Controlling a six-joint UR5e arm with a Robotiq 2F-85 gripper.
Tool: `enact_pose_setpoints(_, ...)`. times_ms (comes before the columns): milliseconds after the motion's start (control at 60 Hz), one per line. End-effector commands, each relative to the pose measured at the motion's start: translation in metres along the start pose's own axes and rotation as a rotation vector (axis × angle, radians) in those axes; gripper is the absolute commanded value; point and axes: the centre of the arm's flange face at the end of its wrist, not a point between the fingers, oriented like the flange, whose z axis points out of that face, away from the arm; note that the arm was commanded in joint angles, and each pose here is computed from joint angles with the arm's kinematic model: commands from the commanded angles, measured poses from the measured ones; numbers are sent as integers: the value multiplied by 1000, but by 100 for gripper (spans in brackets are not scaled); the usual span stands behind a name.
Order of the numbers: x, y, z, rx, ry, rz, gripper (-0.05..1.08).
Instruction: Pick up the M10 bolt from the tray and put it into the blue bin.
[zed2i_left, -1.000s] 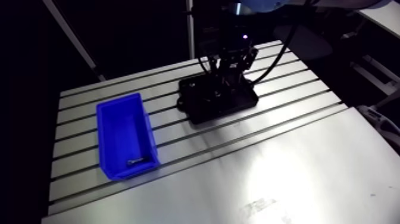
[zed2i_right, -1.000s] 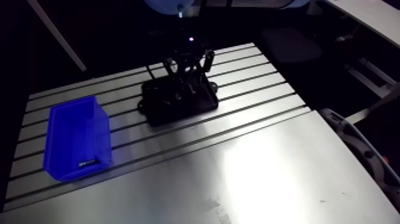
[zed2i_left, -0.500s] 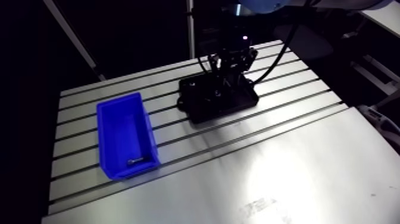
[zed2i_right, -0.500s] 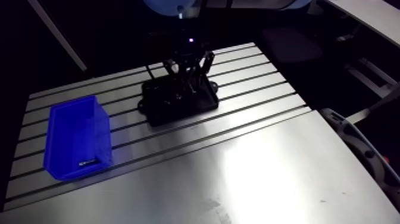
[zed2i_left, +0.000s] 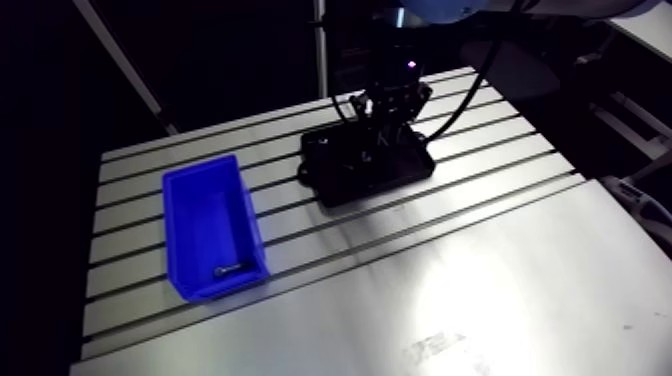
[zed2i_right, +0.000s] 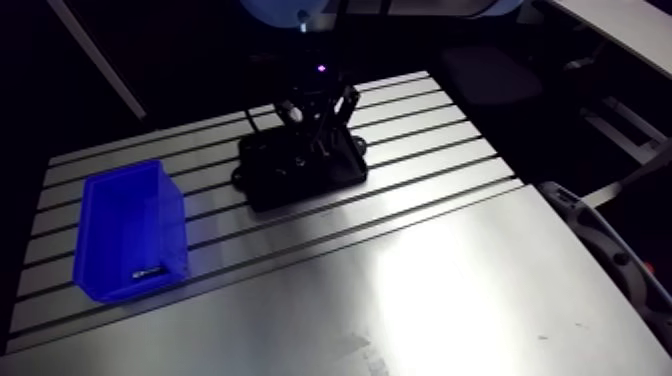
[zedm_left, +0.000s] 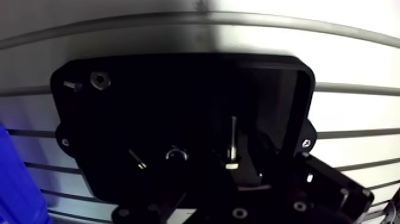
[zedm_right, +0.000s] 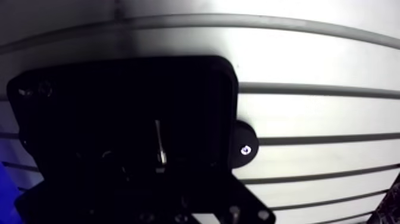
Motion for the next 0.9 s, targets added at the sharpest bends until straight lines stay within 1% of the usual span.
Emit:
enact_pose_setpoints(17, -1, -1, 2, 0, -4, -2, 59)
enact_pose_setpoints(133, -1, -1, 2, 0, -4, -2, 63)
enact_pose_setpoints(333, -1, -1, 2, 0, -4, -2, 64)
enact_pose_setpoints(383, -1, -1, 2, 0, -4, -3, 66)
enact_pose_setpoints(533, 0, 0, 1, -1, -3, -3, 68)
enact_pose_setpoints(633, 0, 0, 1, -1, -3, -3, 71)
enact_pose_setpoints(900, 0, -1, 3, 0, -5, -7, 72)
